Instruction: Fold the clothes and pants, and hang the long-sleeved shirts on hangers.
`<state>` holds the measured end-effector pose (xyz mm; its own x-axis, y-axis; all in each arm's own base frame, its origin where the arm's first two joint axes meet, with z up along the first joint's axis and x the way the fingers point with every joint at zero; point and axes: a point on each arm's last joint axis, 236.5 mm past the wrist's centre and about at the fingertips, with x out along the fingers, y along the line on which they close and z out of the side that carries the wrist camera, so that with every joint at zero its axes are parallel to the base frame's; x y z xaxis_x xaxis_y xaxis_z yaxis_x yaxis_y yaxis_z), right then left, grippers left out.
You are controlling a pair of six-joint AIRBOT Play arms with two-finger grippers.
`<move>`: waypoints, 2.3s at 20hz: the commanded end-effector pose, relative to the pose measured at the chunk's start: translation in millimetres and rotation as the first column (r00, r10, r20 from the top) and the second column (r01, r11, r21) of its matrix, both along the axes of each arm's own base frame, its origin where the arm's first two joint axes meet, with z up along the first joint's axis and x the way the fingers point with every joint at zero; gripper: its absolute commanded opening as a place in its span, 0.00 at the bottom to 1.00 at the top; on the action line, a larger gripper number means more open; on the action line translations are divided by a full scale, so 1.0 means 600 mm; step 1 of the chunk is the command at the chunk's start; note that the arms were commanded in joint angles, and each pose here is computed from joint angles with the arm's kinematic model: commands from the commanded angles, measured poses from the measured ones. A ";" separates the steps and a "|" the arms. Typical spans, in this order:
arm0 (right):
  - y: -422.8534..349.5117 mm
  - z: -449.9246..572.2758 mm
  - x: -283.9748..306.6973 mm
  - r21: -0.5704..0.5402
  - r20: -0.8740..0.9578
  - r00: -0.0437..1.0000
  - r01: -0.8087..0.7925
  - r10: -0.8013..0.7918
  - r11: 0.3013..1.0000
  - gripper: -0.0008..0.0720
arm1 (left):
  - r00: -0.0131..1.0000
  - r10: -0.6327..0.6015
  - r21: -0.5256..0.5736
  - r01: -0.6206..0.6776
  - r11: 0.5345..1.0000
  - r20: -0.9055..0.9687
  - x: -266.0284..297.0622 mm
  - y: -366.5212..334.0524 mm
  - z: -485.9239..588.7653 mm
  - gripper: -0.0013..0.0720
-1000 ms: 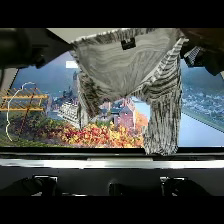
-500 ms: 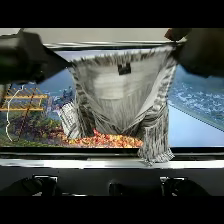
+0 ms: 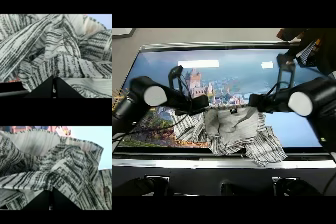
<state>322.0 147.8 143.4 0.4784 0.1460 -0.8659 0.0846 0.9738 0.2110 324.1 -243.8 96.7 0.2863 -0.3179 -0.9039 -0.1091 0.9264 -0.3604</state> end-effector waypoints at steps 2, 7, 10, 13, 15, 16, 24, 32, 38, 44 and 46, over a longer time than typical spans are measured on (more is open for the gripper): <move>0.006 -0.113 -0.019 -0.004 -0.092 0.993 0.069 -0.069 0.998 0.07 | 0.997 0.025 0.039 -0.023 0.999 -0.066 -0.014 0.012 -0.086 0.06; 0.015 -0.146 -0.009 -0.060 -0.069 0.992 0.102 -0.106 0.993 0.07 | 0.999 0.031 0.003 -0.031 1.000 -0.017 0.005 0.001 -0.076 0.06; 0.008 -0.135 0.008 -0.056 -0.025 0.990 0.135 -0.136 0.989 0.07 | 1.000 0.028 -0.003 -0.028 1.000 0.000 0.011 -0.001 -0.072 0.26; 0.016 -0.115 0.015 -0.031 -0.003 0.991 0.133 -0.133 0.991 0.07 | 0.999 0.027 -0.009 -0.026 1.000 0.040 0.031 0.017 -0.046 0.99; 0.029 -0.088 0.031 0.011 0.041 0.991 0.126 -0.127 0.992 0.07 | 0.996 0.058 -0.007 -0.058 0.998 0.075 0.047 0.065 -0.012 0.99; 0.036 -0.079 0.035 0.031 0.052 0.991 0.123 -0.125 0.992 0.07 | 0.993 0.077 0.006 -0.078 0.997 0.092 0.050 0.101 0.004 0.99; 0.041 -0.081 0.033 0.002 0.052 0.997 0.060 -0.060 0.998 0.07 | 0.907 0.310 0.264 -0.385 0.884 0.286 -0.028 0.552 0.083 0.98; 0.040 -0.082 0.033 -0.017 0.054 0.998 0.032 -0.031 0.999 0.07 | 0.825 0.495 0.349 -0.565 0.748 0.274 -0.106 0.737 0.024 0.98; 0.039 -0.085 0.030 -0.023 0.045 0.998 0.034 -0.033 0.999 0.07 | 0.969 0.248 0.317 -0.237 0.918 0.006 -0.124 0.761 -0.138 0.98; 0.029 -0.101 0.020 -0.057 -0.002 0.999 0.042 -0.042 0.998 0.07 | 0.996 0.090 0.370 -0.084 0.925 0.000 -0.095 0.797 -0.195 0.98; 0.027 -0.111 0.017 -0.070 -0.024 0.999 0.044 -0.046 0.997 0.07 | 0.999 0.047 0.372 -0.039 0.927 -0.015 -0.094 0.799 -0.211 0.98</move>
<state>336.3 167.2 84.3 0.4906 0.0853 -0.8672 0.1204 0.9790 0.1644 263.8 230.0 -14.9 0.2765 0.0632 -0.9589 -0.2482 0.9687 -0.0078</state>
